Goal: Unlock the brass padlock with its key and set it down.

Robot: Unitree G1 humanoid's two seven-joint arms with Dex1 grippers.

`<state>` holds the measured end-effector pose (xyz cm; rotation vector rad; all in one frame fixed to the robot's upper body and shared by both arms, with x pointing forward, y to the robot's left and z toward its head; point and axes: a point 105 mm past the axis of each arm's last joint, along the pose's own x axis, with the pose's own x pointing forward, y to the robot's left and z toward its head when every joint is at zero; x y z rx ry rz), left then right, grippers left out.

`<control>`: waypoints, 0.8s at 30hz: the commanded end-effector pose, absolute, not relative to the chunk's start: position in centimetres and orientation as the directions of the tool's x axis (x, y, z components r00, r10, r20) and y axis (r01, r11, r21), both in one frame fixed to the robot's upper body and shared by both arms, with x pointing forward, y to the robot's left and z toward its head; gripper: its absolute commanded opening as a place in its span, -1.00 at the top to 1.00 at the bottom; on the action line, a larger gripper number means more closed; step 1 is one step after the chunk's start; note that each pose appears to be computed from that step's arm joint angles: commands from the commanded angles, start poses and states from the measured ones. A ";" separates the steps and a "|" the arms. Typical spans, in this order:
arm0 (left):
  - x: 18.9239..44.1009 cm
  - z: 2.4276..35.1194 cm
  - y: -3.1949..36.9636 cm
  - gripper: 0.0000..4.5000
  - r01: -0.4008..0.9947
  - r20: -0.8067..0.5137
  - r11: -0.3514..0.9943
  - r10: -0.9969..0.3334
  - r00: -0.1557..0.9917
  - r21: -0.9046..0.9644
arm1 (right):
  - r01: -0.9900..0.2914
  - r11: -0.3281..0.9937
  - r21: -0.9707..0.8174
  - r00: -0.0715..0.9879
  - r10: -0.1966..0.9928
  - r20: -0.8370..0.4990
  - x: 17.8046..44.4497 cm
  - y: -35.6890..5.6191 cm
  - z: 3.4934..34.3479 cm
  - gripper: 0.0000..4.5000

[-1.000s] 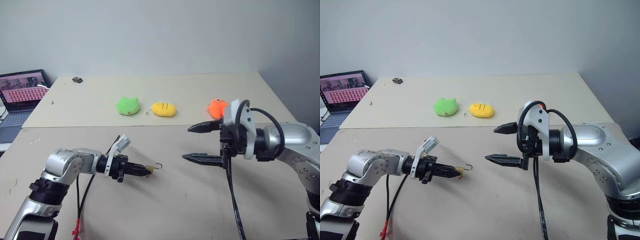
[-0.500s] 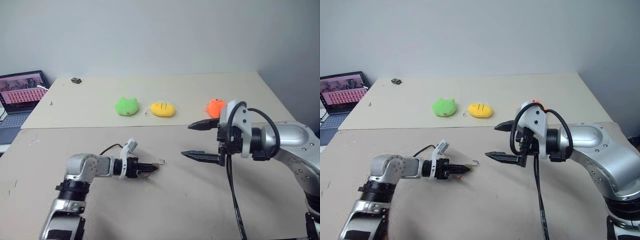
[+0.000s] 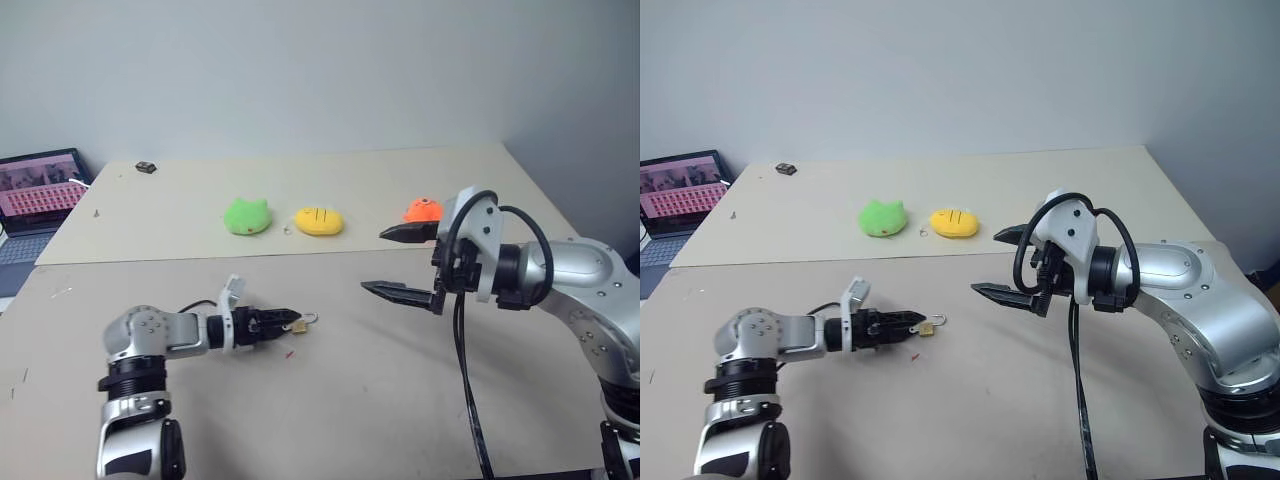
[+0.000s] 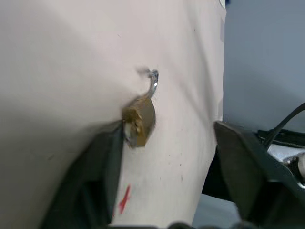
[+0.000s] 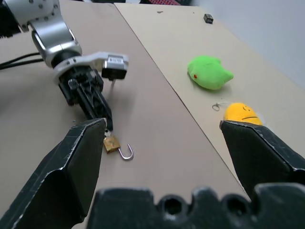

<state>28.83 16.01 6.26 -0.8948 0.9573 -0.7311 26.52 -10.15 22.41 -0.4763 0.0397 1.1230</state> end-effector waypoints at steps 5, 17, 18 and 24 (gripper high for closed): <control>29.0 7.4 26.0 -0.97 0.212 -0.536 0.744 -0.620 0.573 -0.634 | -0.868 0.314 -0.384 0.426 0.870 -0.250 26.8 -9.9 22.6 -1.00; 28.2 12.5 22.3 -0.97 0.804 -0.396 0.568 -0.707 0.586 0.174 | -0.941 0.278 -0.195 0.330 0.885 -0.328 25.9 -11.2 17.7 -1.00; 28.0 12.4 21.4 -0.97 0.811 -0.390 0.552 -0.715 0.581 0.197 | -0.935 0.299 -0.193 0.349 0.875 -0.336 26.2 -11.6 17.0 -1.00; 27.6 12.2 19.8 -0.97 0.792 -0.347 0.544 -0.712 0.611 0.277 | -0.905 0.386 -0.181 0.423 0.864 -0.273 26.0 -12.1 16.4 -1.00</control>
